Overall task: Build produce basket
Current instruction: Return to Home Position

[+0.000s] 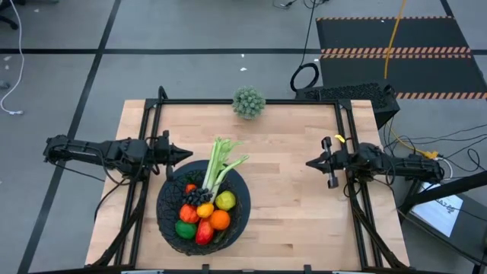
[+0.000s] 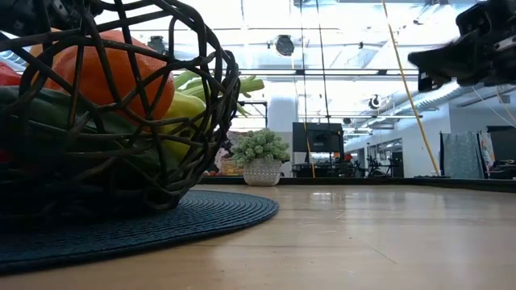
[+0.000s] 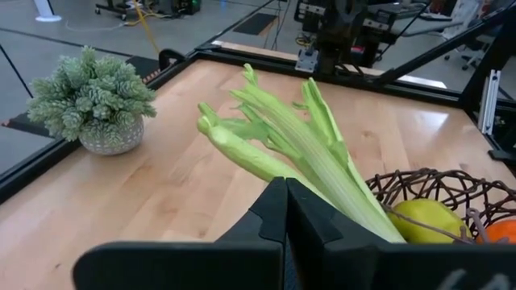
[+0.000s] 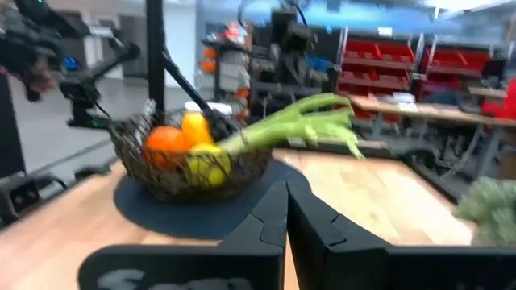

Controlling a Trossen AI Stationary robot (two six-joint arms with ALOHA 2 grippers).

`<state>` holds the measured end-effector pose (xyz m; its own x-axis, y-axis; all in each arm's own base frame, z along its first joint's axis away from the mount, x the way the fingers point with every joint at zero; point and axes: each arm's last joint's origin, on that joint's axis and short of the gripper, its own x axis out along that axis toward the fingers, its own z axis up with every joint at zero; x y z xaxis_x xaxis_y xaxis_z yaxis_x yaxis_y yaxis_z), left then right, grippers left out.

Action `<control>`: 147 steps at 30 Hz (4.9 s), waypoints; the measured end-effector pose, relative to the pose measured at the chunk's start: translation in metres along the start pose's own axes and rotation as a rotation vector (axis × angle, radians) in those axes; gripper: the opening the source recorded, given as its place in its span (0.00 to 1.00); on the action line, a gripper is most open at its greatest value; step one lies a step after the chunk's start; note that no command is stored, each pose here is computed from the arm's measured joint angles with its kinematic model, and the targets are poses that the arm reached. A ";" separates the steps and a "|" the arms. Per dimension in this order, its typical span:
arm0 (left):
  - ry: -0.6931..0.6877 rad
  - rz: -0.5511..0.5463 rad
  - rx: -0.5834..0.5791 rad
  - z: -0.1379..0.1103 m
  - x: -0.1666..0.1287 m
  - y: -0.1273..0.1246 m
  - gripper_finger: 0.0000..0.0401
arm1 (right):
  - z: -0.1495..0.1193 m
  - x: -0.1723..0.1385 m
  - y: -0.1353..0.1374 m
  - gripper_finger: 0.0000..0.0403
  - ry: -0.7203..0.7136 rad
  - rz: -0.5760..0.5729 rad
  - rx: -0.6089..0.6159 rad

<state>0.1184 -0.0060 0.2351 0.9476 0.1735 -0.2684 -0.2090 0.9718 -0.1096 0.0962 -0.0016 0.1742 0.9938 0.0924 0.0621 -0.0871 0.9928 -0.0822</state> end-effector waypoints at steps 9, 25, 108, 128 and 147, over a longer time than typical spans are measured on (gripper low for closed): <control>-0.016 -0.004 0.000 0.001 -0.005 0.001 0.01 | -0.007 0.000 -0.001 0.00 0.077 -0.051 -0.037; -0.022 -0.042 0.066 -0.022 -0.021 0.010 0.00 | 0.007 0.000 -0.002 0.00 -0.066 -0.061 -0.106; -0.309 -0.143 0.216 -0.067 -0.003 0.013 0.12 | 0.007 0.000 -0.002 0.00 -0.069 -0.060 -0.106; -0.309 -0.142 0.216 -0.067 -0.003 0.013 0.12 | 0.007 0.000 -0.002 0.00 -0.069 -0.060 -0.106; -0.309 -0.142 0.216 -0.067 -0.003 0.013 0.12 | 0.007 0.000 -0.002 0.00 -0.069 -0.060 -0.106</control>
<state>0.0971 -0.0049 0.1700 0.9983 0.0428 0.0387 -0.0460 0.9951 0.0875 0.0958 -0.0031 0.1816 0.9895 0.0419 0.1384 -0.0163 0.9833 -0.1811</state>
